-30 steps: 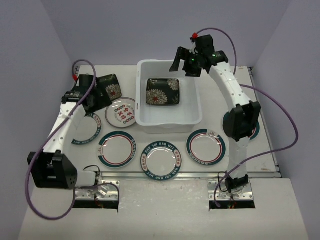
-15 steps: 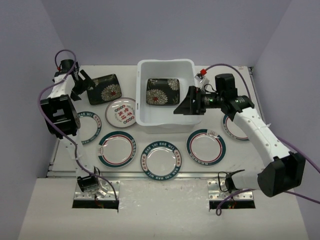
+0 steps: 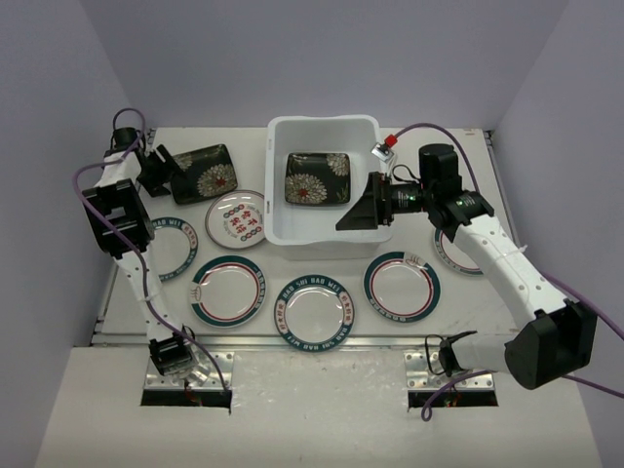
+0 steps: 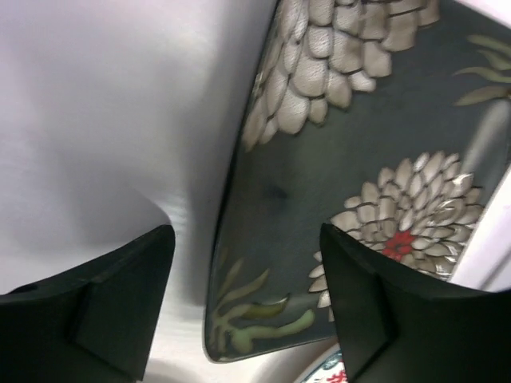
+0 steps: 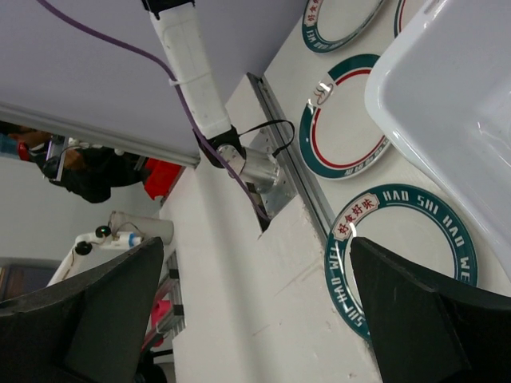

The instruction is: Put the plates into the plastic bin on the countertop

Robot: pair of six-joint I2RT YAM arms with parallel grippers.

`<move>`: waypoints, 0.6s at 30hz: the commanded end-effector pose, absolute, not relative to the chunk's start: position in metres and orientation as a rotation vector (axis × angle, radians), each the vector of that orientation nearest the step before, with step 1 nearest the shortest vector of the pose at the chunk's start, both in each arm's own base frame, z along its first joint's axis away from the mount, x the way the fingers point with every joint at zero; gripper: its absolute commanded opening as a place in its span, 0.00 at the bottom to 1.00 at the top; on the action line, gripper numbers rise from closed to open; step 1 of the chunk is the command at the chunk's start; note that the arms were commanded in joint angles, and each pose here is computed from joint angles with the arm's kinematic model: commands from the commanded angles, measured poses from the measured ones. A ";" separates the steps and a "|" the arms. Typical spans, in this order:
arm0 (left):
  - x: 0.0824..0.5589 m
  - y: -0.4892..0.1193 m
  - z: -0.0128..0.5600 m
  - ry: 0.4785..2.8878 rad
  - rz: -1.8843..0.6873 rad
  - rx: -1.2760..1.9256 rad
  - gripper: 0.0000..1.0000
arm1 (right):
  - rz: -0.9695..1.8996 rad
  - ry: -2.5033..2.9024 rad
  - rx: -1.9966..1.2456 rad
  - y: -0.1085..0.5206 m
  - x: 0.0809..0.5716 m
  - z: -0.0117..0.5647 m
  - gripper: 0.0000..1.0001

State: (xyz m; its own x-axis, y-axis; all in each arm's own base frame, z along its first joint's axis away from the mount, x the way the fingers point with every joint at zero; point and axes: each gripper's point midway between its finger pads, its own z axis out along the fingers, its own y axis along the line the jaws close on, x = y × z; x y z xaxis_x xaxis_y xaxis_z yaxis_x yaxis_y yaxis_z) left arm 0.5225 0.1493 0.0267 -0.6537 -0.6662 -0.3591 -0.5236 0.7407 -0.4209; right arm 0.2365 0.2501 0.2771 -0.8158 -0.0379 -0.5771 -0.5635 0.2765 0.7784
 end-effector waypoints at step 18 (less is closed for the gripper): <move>0.565 0.140 0.072 2.166 -0.787 -0.876 0.00 | 1.633 1.971 -0.597 0.257 0.237 0.316 0.99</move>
State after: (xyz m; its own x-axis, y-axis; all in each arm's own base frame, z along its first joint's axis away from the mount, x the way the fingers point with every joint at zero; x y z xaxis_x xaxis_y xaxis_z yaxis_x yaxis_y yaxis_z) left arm 0.5470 0.1391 0.0212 -0.6448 -0.6953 -0.3176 -0.4492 0.6808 -0.5785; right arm 0.2357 0.2538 0.2936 -0.8122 -0.0263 -0.5828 -0.5727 0.2263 0.7879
